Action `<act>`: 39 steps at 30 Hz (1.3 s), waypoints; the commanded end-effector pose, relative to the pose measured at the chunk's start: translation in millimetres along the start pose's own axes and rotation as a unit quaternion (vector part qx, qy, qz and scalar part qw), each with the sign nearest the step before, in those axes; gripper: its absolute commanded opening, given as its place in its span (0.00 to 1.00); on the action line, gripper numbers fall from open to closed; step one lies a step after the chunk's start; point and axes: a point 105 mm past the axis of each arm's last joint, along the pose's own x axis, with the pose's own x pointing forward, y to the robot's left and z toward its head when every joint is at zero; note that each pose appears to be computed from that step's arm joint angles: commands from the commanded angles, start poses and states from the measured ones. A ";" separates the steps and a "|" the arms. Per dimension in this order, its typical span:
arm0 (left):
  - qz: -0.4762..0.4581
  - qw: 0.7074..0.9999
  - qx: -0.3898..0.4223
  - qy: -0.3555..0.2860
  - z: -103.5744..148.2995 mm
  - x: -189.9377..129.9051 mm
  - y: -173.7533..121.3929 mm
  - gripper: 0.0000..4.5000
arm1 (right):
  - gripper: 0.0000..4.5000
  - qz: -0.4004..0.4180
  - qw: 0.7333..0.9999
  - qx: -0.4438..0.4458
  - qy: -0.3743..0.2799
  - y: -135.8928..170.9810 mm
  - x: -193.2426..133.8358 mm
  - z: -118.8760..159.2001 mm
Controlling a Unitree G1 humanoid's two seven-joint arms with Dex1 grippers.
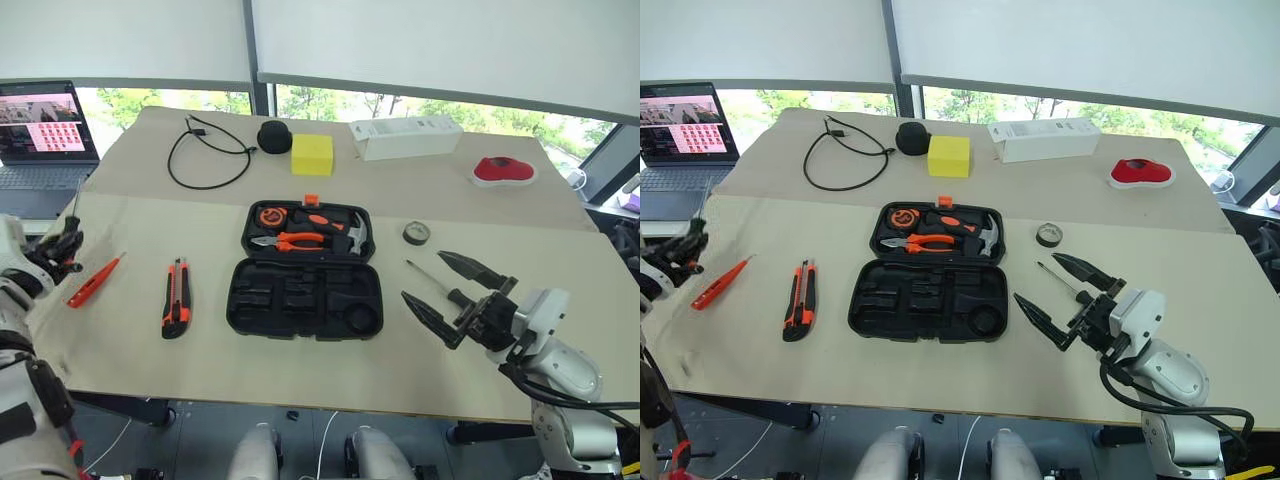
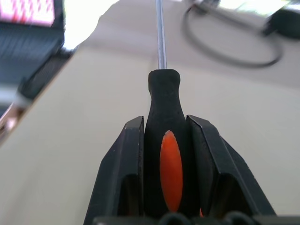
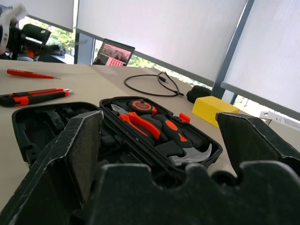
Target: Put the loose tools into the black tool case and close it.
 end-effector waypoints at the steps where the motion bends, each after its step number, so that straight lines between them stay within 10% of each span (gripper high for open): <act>1: -0.182 0.978 0.088 -0.053 44.2 11.2 -56.7 0.20 | 1.00 0.007 0.999 -0.044 -0.006 -11.3 -9.3 16.4; 10: -0.504 0.808 0.272 0.137 -12.4 8.0 -204.1 0.20 | 1.00 0.085 0.994 -0.044 0.049 -18.2 -29.2 22.0; 15: -0.520 0.783 0.302 0.159 -34.6 30.7 -242.5 0.20 | 1.00 0.084 0.994 -0.043 0.052 -19.1 -30.3 19.4; 39: -0.521 0.710 0.423 0.213 -79.2 56.7 -237.5 0.20 | 1.00 0.072 0.996 -0.038 0.045 -4.8 -28.8 12.9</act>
